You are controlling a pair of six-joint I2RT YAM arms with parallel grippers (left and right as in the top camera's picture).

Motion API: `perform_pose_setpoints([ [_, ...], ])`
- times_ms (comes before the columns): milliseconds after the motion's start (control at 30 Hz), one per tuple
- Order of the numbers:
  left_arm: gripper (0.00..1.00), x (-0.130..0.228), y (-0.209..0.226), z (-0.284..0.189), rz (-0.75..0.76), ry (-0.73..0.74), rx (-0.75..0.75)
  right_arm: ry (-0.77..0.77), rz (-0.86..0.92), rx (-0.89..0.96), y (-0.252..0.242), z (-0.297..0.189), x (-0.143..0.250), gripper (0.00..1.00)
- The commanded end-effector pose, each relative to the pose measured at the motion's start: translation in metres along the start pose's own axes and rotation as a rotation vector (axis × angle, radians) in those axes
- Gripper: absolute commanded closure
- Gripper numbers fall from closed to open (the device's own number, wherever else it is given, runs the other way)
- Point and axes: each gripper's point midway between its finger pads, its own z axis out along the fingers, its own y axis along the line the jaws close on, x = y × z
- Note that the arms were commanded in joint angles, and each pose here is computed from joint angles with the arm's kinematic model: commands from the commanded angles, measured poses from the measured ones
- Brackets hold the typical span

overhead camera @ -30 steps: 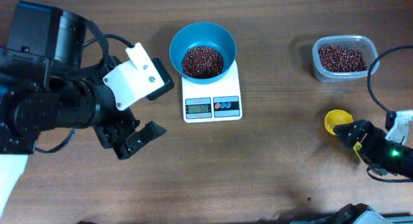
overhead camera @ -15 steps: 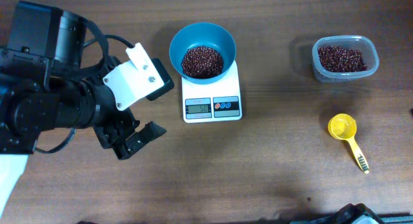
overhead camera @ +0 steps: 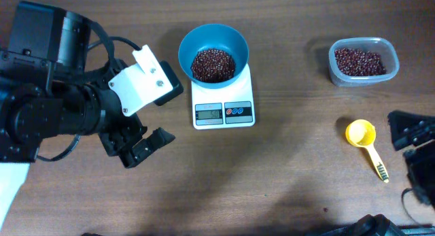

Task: Scoop item into bowl and weigh 50g on scale
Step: 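Lower the scoop to the table and open the right gripper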

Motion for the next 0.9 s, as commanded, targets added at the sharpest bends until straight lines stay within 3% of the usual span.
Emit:
perform_pose_setpoints([
  [0,0.01,0.0,-0.002,0.0,0.011,-0.006,0.008,0.058,-0.005,0.032,-0.008,-0.002,0.017,0.01],
  [133,0.01,-0.001,-0.002,0.0,0.011,-0.007,0.008,0.095,-0.2,-0.004,0.001,0.0,0.024,0.01],
  [267,0.01,0.0,-0.002,0.0,0.011,-0.006,0.008,-0.151,-0.563,-0.144,0.045,-0.023,0.002,0.01],
  [367,0.01,0.0,-0.002,0.0,0.011,-0.006,0.008,-0.197,-0.642,-0.227,0.047,-0.027,0.016,0.01],
  [500,0.01,0.0,-0.002,0.0,0.011,-0.006,0.008,-0.377,-0.754,-0.413,0.057,0.017,0.004,0.01],
  [667,0.01,-0.001,-0.002,0.0,0.011,-0.007,0.008,-0.347,-0.816,-0.54,0.063,0.044,0.026,0.02],
  [867,0.01,-0.001,-0.002,0.0,0.011,-0.007,0.008,-0.437,-0.927,-0.577,0.081,0.034,0.028,0.01],
])
